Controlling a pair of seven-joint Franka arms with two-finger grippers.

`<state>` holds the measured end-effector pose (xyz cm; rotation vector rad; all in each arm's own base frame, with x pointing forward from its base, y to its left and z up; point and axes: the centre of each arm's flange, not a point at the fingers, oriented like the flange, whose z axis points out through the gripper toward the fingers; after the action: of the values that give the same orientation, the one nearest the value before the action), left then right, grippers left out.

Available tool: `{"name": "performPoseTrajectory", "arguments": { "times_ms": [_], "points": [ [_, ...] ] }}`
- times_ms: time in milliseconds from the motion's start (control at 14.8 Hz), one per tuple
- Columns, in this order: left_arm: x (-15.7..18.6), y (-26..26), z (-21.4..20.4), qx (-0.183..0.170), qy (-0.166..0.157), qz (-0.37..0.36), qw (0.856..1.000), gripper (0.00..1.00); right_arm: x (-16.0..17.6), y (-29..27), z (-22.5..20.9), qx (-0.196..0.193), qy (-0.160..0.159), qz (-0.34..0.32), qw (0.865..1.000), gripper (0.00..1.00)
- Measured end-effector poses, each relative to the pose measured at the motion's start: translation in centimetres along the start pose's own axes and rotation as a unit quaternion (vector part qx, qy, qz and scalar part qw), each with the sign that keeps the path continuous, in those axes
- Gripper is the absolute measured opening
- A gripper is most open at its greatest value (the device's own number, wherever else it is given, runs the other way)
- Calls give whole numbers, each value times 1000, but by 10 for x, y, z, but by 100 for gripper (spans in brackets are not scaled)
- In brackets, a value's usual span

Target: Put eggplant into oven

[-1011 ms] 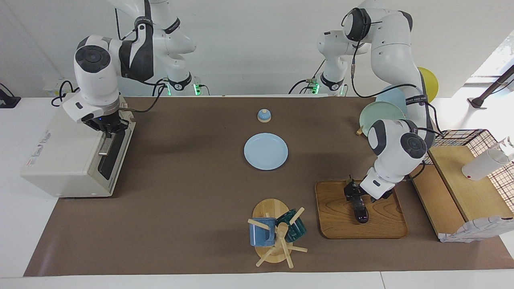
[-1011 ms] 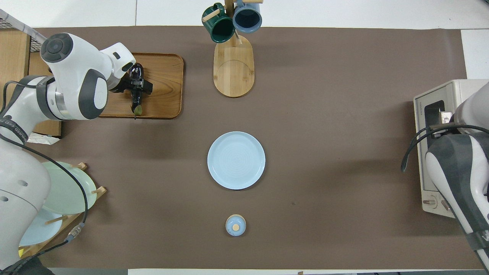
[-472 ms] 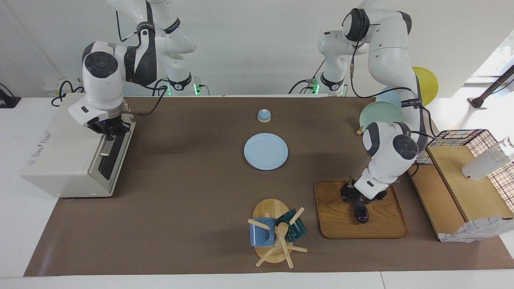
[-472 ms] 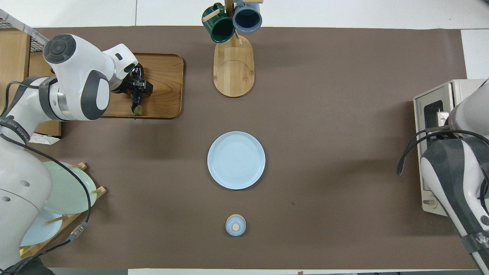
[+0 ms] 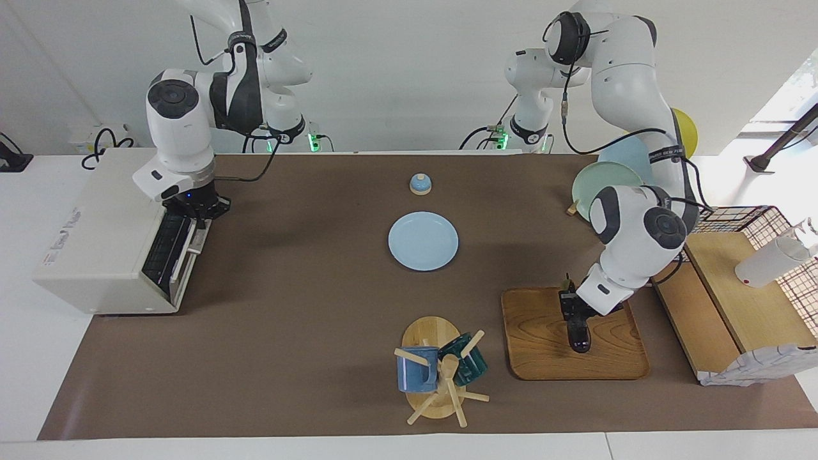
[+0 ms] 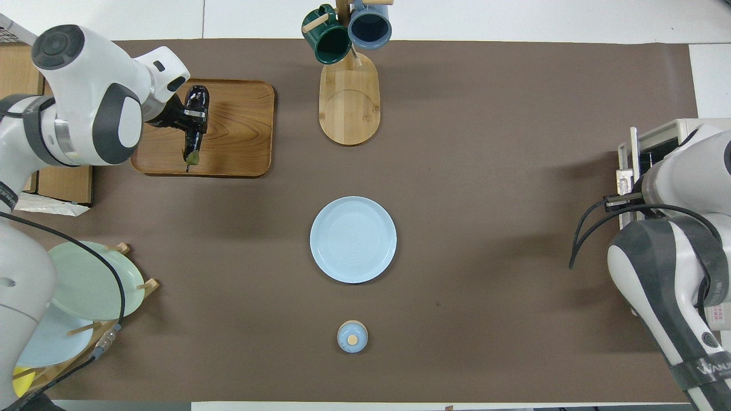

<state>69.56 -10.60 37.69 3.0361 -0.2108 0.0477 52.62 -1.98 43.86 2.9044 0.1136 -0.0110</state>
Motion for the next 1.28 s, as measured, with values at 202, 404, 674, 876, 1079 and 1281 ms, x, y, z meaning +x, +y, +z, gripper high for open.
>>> {"name": "performPoseTrajectory", "arguments": {
  "times_ms": [202,404,674,876,1079,1281],
  "points": [
    [-25,18,-72,-6,-15,-44,999,35,0,-22,17,28,10,4,1000,1],
    [-65,87,-112,-4,-35,-59,998,35,1,-49,48,44,19,-1,999,1],
    [-118,201,-103,-8,-53,-52,997,35,1,-66,76,49,24,2,998,1],
    [-140,250,-71,-22,-37,-54,998,35,2,-70,85,52,24,3,998,1],
    [-171,283,-17,-26,-22,-47,998,35,3,-73,98,61,20,10,998,1],
    [-194,292,17,-20,-28,-38,999,35,4,-75,107,63,14,17,998,1]
  ]
}}
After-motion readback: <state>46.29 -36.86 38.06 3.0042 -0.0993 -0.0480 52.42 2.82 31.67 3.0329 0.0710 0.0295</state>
